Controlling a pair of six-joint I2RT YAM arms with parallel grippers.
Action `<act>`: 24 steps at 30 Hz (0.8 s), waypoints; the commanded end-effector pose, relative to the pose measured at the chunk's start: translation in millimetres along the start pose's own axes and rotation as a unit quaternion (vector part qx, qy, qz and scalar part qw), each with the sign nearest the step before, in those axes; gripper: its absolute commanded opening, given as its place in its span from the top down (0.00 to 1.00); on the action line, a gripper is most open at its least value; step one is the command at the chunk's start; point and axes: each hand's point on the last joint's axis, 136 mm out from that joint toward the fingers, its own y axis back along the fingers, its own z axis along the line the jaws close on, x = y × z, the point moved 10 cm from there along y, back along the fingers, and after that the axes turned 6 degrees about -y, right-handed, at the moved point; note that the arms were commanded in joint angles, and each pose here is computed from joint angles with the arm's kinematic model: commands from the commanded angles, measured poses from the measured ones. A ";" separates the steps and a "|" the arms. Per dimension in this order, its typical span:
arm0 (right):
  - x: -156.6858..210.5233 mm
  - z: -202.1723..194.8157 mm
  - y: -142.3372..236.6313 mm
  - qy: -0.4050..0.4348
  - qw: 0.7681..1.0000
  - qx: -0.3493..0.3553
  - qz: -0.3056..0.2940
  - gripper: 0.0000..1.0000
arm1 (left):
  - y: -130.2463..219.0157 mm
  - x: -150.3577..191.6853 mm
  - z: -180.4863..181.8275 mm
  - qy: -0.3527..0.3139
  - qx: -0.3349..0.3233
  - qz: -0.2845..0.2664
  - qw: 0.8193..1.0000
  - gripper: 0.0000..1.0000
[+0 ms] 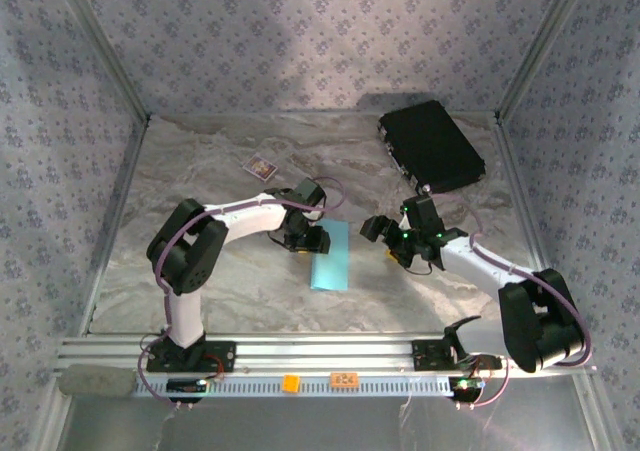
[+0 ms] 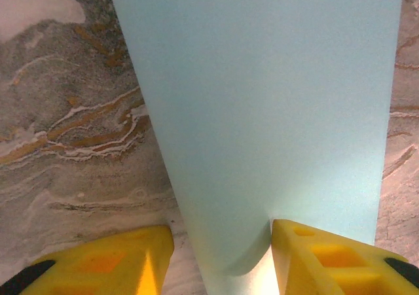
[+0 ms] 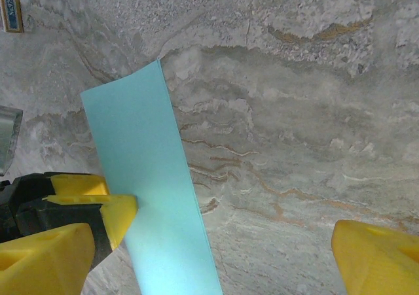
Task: Fold a paper plane with a square sheet of paper (pick it up from the middle)
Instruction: Hold the square sheet of paper at the center of the table.
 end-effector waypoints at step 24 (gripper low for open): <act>6.4 25.6 -23.8 0.043 0.998 -0.020 0.033 0.51 | -31.2 4.5 15.7 0.001 -0.060 0.013 0.998 0.53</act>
